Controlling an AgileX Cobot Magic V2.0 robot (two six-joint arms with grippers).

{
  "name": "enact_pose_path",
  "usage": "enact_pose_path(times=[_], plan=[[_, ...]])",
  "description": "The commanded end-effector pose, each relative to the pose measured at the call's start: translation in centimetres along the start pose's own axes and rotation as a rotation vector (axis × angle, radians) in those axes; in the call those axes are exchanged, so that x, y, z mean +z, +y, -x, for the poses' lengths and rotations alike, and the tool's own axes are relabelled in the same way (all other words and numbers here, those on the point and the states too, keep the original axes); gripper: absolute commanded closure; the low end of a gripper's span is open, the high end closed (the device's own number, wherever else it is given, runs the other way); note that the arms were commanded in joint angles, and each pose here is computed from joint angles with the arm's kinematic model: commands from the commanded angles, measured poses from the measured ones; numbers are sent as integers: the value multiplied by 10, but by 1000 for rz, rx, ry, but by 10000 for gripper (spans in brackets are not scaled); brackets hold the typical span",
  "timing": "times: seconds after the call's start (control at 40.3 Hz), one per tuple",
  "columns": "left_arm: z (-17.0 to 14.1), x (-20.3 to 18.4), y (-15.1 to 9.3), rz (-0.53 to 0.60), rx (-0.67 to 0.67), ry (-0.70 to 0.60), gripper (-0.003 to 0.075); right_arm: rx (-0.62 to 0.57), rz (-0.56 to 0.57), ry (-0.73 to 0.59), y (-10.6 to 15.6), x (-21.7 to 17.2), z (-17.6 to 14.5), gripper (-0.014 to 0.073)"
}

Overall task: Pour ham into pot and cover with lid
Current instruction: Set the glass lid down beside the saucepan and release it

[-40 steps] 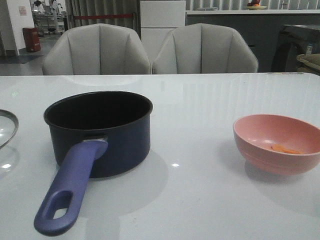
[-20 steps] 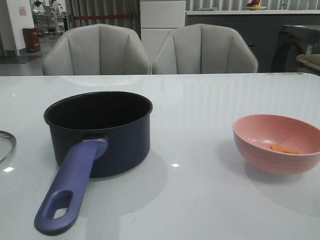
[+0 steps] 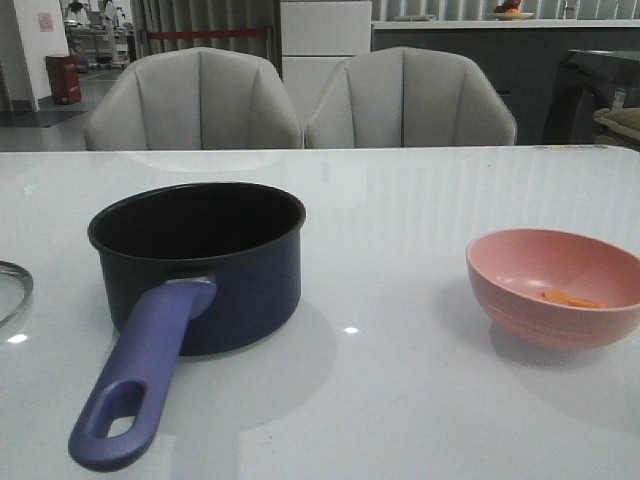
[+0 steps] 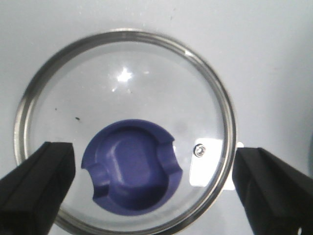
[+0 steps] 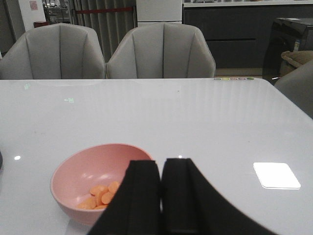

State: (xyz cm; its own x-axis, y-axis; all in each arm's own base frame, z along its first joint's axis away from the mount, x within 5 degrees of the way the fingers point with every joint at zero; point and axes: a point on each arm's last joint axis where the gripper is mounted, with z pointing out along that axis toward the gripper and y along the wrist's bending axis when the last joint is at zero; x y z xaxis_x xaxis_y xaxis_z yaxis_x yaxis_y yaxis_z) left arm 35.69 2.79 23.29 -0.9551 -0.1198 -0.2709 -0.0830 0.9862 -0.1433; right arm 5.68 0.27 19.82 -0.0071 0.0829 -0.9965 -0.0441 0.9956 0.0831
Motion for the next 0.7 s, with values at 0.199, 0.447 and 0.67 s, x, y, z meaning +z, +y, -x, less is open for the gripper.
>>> enact_pose_path(times=[0.199,0.447,0.67], plan=[[-37,-105,-44,-59,108,-370,41,-15,-3,-98,0,-1,5,437],[-110,-130,-44,-80,119,-579,41,-15,-3,-98,0,-1,5,437],[-163,-131,-33,-71,103,-821,41,-15,-1,-97,0,-1,5,437]])
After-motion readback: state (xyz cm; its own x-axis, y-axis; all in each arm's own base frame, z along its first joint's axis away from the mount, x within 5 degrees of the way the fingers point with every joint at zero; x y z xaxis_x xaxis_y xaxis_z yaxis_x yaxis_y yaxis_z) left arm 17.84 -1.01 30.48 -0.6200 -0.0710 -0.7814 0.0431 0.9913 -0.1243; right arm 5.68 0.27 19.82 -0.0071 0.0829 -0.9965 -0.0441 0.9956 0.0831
